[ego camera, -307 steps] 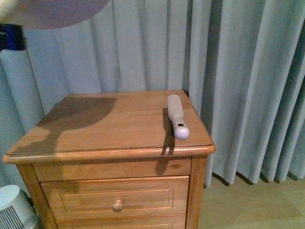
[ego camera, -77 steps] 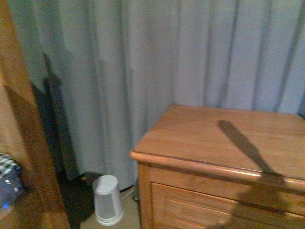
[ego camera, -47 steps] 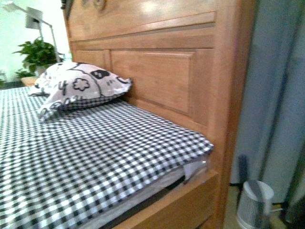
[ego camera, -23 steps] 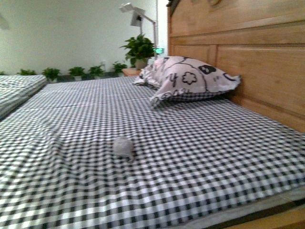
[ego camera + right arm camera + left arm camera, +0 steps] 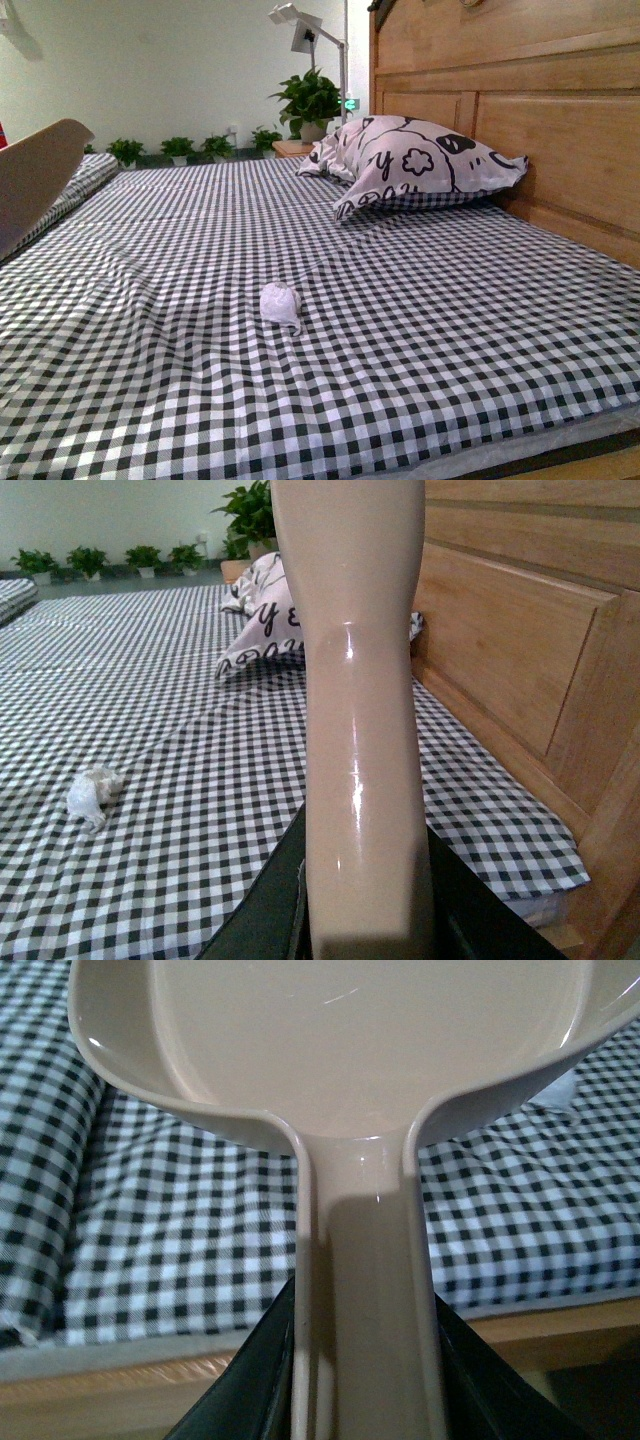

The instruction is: Clean up trash

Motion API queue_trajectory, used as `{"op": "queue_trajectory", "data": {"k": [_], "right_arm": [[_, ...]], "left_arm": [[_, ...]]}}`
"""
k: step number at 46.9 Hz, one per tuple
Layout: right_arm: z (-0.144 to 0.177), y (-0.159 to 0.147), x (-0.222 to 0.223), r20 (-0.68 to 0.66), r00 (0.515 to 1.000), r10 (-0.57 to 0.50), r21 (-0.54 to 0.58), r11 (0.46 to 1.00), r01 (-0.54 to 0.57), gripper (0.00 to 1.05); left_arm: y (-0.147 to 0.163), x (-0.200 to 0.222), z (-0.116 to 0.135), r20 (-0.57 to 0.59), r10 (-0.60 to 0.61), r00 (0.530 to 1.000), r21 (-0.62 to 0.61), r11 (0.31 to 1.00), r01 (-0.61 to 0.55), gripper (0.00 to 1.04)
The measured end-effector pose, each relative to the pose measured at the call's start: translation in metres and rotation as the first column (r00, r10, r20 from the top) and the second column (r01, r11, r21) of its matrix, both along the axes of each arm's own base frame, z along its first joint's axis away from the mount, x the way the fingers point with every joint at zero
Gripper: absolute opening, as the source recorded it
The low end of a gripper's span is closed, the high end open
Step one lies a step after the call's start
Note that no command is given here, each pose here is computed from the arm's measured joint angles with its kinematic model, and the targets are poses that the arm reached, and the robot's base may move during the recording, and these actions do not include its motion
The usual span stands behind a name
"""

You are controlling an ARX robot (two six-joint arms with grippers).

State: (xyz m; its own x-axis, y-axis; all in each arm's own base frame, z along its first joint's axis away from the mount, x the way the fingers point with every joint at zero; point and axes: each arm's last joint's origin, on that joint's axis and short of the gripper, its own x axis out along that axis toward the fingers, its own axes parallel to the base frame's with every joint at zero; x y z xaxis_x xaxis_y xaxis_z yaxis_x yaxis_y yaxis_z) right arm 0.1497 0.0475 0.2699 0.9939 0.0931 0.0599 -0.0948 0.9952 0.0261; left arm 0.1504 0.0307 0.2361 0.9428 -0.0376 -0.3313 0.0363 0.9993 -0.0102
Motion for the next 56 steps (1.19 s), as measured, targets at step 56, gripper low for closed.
{"op": "queue_trajectory", "data": {"k": [56], "right_arm": [[0.0,0.0,0.0,0.0,1.0,-0.002,0.0,1.0,0.002,0.19]], "left_arm": [[-0.016,0.152,-0.066,-0.349,-0.512,0.785,0.291,0.737,0.61,0.28]]}}
